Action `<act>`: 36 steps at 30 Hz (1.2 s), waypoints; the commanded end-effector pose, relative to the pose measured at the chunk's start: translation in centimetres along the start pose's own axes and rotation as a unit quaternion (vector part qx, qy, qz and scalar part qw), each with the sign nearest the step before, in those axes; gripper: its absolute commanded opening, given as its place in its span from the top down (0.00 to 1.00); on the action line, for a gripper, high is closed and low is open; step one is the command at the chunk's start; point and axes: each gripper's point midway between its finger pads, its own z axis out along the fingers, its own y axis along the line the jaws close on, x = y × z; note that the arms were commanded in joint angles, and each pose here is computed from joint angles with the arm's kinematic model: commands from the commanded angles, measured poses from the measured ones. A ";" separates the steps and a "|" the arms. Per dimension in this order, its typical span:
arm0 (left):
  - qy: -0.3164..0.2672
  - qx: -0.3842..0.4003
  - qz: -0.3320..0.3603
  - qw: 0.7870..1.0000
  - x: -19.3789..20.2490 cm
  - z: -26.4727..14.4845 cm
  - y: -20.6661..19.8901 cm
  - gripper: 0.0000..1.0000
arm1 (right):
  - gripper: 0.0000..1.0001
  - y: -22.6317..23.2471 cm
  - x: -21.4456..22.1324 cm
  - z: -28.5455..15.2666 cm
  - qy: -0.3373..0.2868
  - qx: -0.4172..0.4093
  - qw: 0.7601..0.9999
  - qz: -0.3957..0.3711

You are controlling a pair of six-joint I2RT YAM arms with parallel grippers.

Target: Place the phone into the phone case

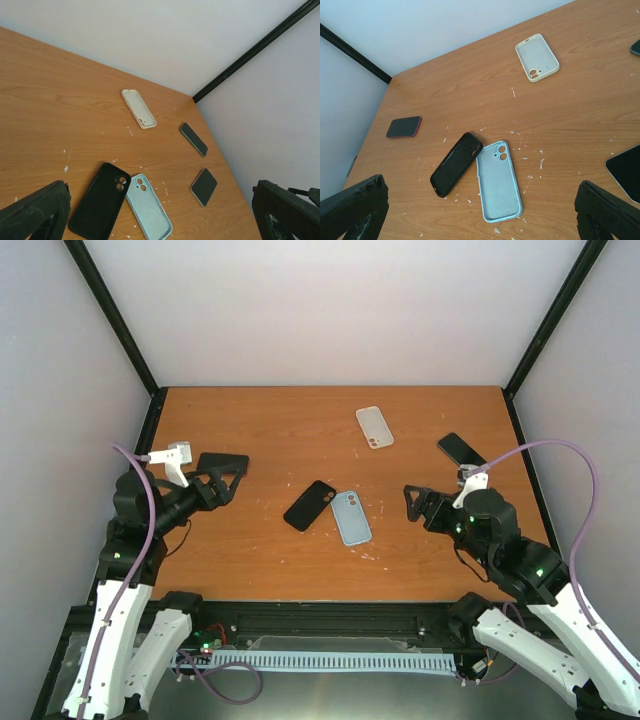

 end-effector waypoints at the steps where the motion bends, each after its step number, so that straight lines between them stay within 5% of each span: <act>1: -0.023 -0.031 0.001 0.999 -1.1 -0.7 0.6 0.00 | 0.00 -0.6 0.4 0.4 0.004 0.010 1.000 0.012; 11: -0.027 -0.056 -0.002 0.998 -1.1 -0.4 1.8 0.00 | 0.00 -1.4 1.3 1.5 0.009 0.029 0.998 0.045; 19: -0.019 -0.066 0.003 0.998 -0.2 0.4 3.1 0.01 | 0.01 -5.5 3.7 4.0 0.044 0.160 0.983 0.075; 29: 0.001 -0.083 0.002 0.997 1.3 1.5 5.1 0.00 | 0.22 -11.3 4.2 7.5 0.046 0.283 0.953 0.097; 36: 0.007 -0.080 0.005 0.997 1.5 1.6 5.1 0.01 | 0.24 -17.4 5.2 9.5 0.055 0.341 0.920 0.183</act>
